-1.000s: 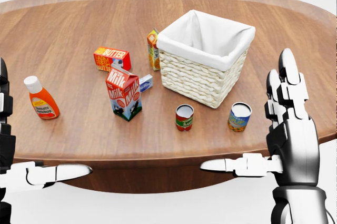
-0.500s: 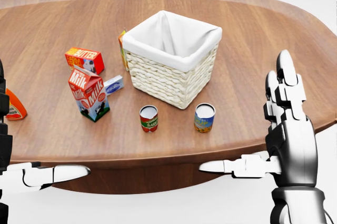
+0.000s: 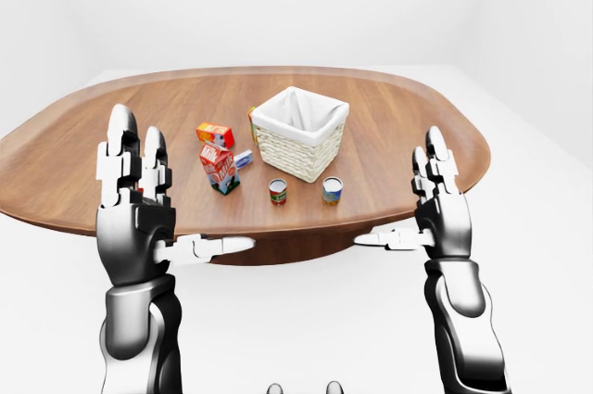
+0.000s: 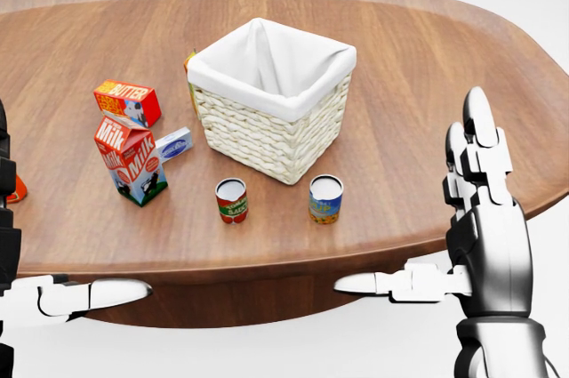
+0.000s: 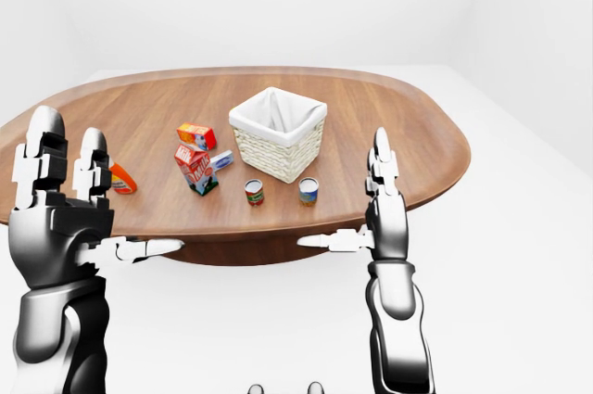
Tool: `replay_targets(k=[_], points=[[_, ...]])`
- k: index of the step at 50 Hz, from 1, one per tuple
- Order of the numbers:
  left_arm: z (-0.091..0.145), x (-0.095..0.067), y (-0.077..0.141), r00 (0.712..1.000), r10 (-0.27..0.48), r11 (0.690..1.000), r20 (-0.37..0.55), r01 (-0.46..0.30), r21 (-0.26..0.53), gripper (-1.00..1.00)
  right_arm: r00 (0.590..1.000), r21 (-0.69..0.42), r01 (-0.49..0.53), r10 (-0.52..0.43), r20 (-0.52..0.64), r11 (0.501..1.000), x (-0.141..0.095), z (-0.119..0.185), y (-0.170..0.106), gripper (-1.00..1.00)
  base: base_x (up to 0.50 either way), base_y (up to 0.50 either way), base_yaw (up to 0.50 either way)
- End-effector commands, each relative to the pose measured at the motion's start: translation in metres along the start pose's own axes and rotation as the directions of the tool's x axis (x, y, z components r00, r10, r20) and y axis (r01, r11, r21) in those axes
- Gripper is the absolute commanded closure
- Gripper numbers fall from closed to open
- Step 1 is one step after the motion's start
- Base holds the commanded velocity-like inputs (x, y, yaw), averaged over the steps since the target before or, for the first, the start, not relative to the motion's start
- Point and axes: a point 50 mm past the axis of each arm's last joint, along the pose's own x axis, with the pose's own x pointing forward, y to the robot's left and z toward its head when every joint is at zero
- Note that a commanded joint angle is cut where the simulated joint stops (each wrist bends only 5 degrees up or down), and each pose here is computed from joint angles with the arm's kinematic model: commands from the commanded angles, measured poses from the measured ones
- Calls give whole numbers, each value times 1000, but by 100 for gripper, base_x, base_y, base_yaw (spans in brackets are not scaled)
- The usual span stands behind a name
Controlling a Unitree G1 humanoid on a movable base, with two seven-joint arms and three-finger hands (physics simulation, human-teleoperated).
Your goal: Pick up the alphabet soup, and put it in the basket.
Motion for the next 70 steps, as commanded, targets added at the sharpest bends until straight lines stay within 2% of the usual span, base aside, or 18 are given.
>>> replay_targets(k=[1,22,70], points=[[0,0,1,1000,0,1000,-1,0,0,-100,1000,-5,-1,1,5,1000,0,1,1,-100,0,0,0],[4,0,0,1000,1,1000,17,-1,0,-100,1000,-28,-1,1,3,1000,0,1,2,-100,0,0,0],[2,-1,-2,1000,-11,1000,8,11,-1,-100,1000,-30,-6,6,-11,1000,-1,-2,3,-100,22,0,0]])
